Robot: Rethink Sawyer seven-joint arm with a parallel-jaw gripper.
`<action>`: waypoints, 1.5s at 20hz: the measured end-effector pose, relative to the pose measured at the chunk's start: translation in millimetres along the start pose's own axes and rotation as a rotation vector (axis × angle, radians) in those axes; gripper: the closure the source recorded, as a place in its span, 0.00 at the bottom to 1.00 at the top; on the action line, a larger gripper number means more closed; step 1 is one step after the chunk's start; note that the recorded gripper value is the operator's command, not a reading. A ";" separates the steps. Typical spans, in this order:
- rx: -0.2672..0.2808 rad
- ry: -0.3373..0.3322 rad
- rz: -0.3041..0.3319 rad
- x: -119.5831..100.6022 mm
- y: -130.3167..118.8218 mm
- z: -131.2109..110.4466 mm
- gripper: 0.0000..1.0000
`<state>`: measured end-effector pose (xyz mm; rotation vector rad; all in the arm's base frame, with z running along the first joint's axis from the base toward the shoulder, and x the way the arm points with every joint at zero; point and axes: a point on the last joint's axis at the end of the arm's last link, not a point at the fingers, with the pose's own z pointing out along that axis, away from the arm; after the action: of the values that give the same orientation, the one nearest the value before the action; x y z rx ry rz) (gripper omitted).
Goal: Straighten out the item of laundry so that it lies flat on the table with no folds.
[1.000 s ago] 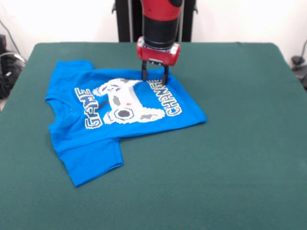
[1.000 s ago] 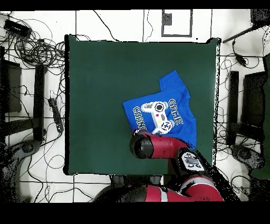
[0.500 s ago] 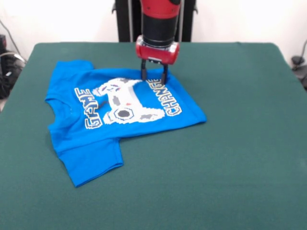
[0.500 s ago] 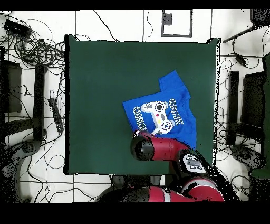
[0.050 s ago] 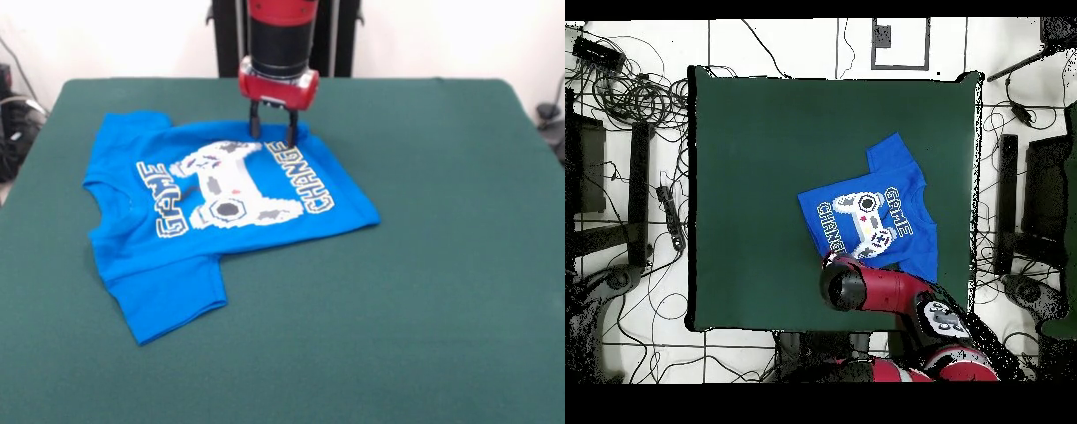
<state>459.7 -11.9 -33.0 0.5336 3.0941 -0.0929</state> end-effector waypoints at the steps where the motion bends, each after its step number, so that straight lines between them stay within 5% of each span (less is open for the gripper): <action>1: 0.000 0.001 0.001 0.6 -1.3 -0.5 0.00; 30: -0.005 -0.008 -0.040 19.5 -12.3 -4.4 0.00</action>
<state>437.3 -16.6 -28.1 0.4699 3.0971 -0.0865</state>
